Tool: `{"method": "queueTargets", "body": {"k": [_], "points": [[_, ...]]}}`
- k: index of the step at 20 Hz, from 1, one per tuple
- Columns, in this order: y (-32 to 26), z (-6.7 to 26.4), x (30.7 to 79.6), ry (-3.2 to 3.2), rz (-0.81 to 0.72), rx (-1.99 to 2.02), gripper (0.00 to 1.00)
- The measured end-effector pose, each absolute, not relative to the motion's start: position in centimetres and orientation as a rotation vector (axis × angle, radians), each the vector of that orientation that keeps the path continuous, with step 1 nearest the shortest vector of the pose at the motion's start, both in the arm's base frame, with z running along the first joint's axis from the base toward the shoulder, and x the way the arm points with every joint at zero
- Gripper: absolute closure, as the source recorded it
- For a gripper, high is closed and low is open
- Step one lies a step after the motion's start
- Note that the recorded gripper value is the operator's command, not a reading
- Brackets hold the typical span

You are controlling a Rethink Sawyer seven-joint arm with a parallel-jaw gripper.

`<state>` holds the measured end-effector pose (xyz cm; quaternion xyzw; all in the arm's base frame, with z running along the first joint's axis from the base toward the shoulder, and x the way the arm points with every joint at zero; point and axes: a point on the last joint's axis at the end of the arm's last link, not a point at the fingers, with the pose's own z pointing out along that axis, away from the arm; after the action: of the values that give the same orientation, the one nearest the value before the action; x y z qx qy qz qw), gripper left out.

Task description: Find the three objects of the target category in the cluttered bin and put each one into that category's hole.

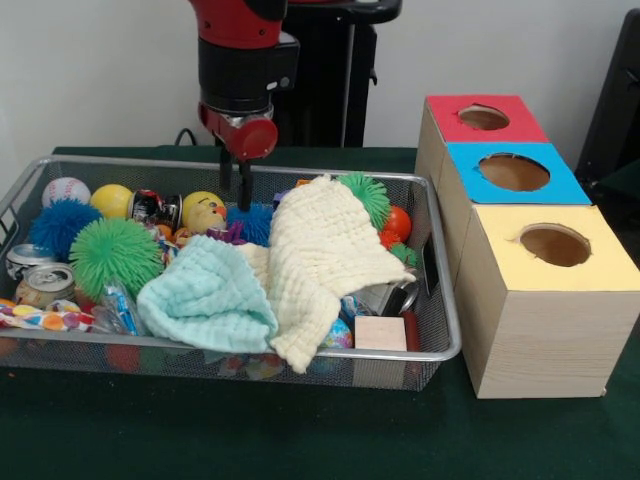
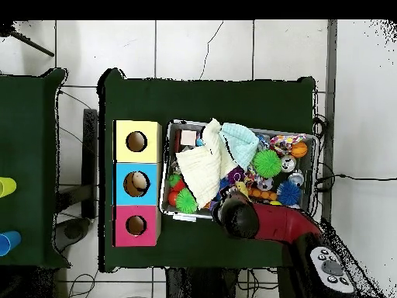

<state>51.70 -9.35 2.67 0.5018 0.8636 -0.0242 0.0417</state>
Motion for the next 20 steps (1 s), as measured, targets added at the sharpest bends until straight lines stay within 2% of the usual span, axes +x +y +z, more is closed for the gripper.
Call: {"method": "queueTargets", "body": {"k": [8,20], "points": [[-9.9,4.9,52.8,2.632,-0.102,1.527,0.0],[-11.7,5.4,55.8,2.588,-0.098,1.524,0.0]]}}
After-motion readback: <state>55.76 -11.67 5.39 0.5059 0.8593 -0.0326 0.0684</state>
